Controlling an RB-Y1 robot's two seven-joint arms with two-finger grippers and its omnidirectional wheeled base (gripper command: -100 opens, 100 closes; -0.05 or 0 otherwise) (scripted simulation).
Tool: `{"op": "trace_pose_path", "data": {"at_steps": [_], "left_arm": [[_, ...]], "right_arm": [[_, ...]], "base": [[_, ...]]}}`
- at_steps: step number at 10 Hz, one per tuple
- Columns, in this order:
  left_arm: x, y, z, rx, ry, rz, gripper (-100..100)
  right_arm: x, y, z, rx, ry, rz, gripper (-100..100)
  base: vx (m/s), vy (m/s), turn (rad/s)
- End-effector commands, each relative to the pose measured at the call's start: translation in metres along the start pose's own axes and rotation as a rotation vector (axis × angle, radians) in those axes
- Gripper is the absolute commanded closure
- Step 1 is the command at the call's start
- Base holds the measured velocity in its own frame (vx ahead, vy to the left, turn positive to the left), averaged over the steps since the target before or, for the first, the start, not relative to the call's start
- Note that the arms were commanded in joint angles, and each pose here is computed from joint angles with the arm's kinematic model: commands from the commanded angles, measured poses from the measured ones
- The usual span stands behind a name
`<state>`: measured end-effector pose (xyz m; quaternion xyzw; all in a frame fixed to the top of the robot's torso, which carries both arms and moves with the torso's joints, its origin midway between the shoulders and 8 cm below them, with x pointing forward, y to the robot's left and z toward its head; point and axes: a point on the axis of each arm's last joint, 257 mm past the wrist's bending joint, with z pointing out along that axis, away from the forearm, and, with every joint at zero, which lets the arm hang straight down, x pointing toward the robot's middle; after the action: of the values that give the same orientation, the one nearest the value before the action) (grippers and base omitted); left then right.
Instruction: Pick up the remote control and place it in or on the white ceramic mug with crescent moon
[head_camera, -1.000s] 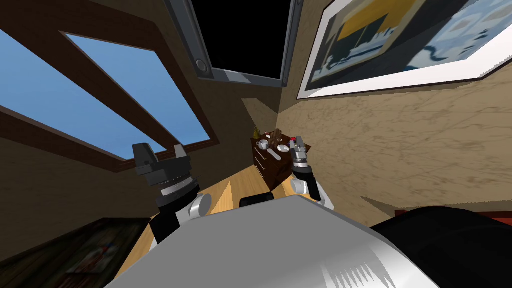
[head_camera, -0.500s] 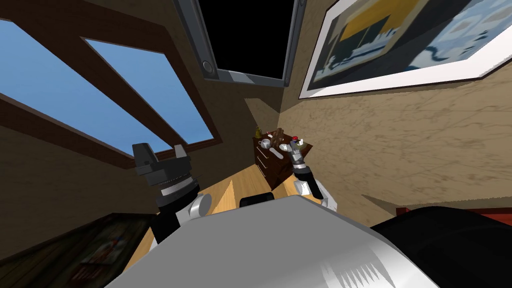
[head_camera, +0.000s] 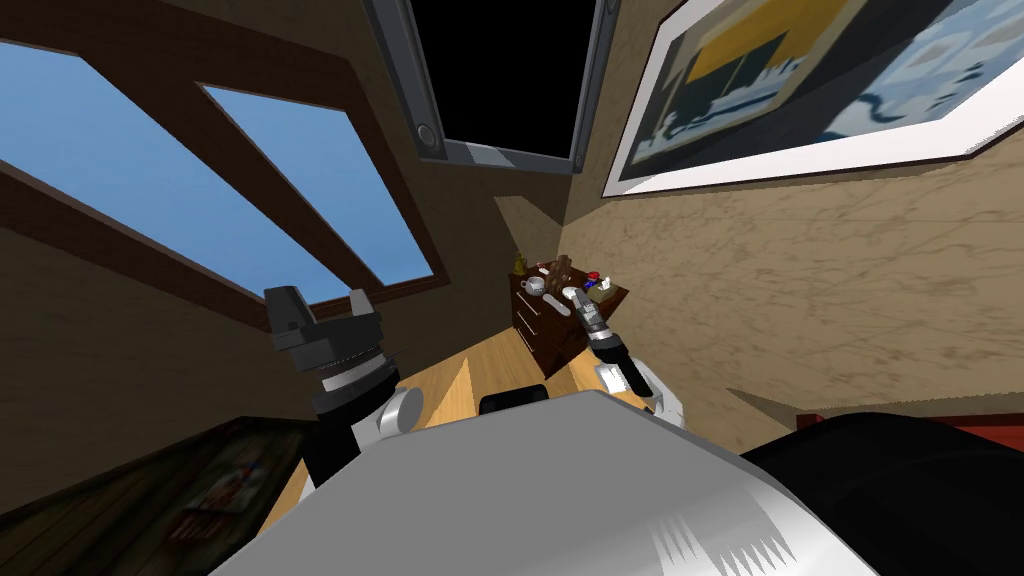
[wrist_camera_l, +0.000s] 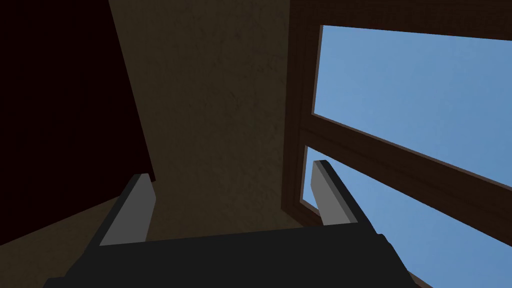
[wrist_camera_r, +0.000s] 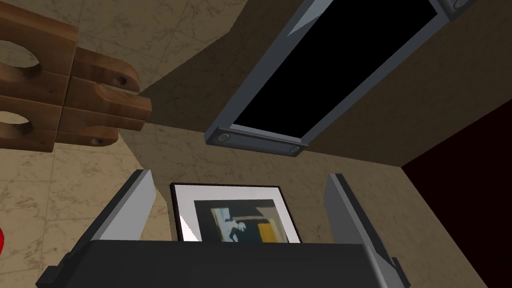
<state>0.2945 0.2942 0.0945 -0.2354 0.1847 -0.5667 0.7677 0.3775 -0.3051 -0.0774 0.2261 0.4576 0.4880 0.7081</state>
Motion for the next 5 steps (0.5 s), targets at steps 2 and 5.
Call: {"op": "trace_pose_path", "data": {"at_steps": [2, 5], "left_arm": [[0.0, 0.0, 0.0, 0.0, 0.0, 0.0, 0], [0.0, 0.0, 0.0, 0.0, 0.0, 0.0, 0]], "right_arm": [[0.006, -0.021, -0.008, 0.039, 0.062, -0.027, -100], [0.01, -0.058, -0.026, 0.117, 0.146, -0.061, -100]], "base": [[-0.023, 0.057, 0.033], [-0.022, 0.068, 0.044]]}}
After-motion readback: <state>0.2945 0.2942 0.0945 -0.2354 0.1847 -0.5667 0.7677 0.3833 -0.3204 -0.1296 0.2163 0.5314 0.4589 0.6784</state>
